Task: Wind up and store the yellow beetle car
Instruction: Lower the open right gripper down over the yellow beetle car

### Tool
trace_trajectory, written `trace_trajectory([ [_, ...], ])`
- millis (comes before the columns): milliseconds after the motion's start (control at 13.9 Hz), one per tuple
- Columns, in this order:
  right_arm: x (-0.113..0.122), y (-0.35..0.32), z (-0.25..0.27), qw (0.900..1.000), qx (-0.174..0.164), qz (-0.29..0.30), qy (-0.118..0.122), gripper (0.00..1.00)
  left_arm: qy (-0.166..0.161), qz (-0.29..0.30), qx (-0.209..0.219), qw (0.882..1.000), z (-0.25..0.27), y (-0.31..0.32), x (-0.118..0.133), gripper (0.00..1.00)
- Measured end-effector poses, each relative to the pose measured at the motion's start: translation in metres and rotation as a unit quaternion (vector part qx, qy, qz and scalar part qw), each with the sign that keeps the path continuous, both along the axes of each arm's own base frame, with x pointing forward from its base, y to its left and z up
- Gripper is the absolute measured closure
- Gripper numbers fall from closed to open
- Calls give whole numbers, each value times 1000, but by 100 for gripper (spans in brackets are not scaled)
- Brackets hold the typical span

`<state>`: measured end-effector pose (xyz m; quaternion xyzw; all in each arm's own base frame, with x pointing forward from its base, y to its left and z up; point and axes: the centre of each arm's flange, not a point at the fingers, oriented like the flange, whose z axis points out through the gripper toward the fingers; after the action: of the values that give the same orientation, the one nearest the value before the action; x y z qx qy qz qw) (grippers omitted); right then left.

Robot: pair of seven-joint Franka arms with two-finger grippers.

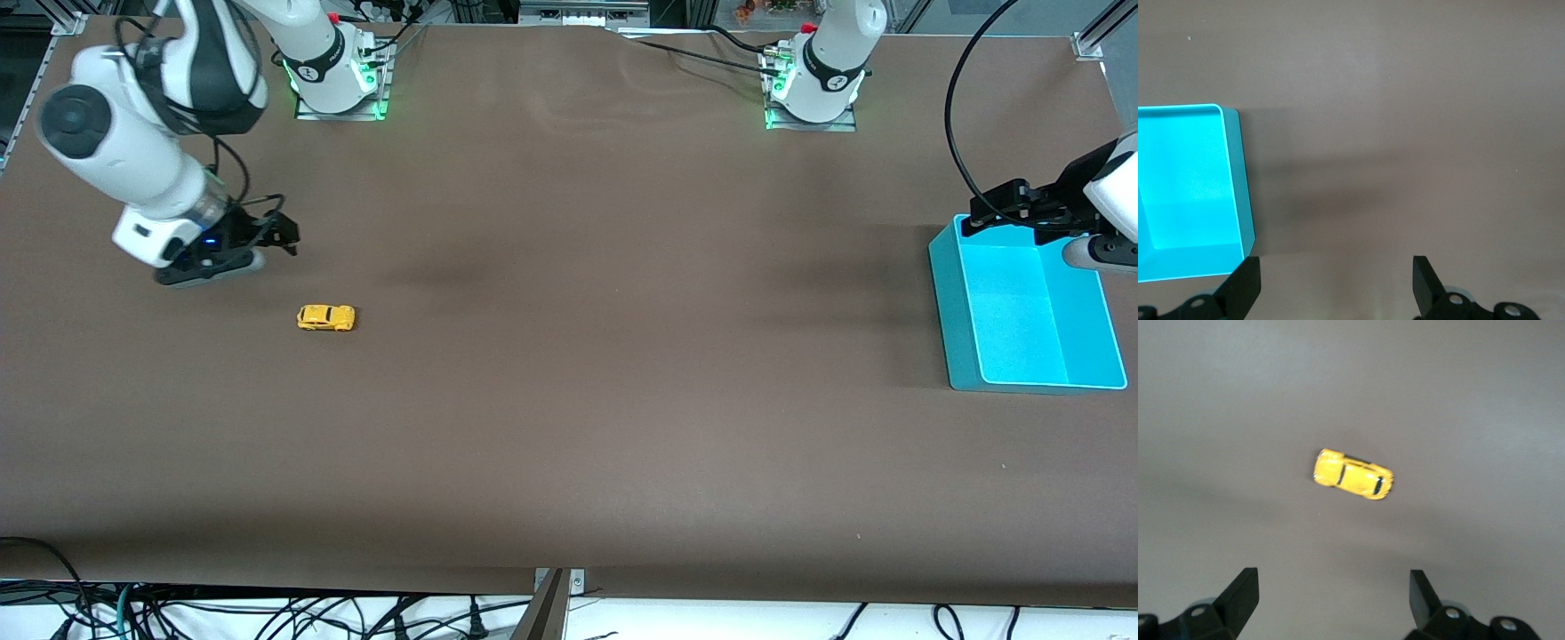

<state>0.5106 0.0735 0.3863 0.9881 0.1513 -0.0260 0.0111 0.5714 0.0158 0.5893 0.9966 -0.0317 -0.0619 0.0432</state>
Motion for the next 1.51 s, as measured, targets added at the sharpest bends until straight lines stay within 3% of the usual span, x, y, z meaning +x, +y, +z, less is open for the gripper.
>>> trace_trajectory([
  [216, -12, 23, -22, 996, 0, 82, 21, 0, 0, 0, 0, 1000, 0, 0, 0, 0],
  [431, -11, 30, -37, 978, 8, 208, 33, 0, 0, 0, 0, 1000, 0, 0, 0, 0],
  [719, 0, 39, -66, 932, 18, 363, 18, 0, 0, 0, 0, 1000, 0, 0, 0, 0],
  [1150, 13, 38, -104, 858, 23, 513, -1, 0, 0, 0, 0, 1000, 0, 0, 0, 0],
  [1509, 23, 3, -141, 816, 28, 577, 0, 0, 0, 0, 0, 1000, 0, 0, 0, 0],
])
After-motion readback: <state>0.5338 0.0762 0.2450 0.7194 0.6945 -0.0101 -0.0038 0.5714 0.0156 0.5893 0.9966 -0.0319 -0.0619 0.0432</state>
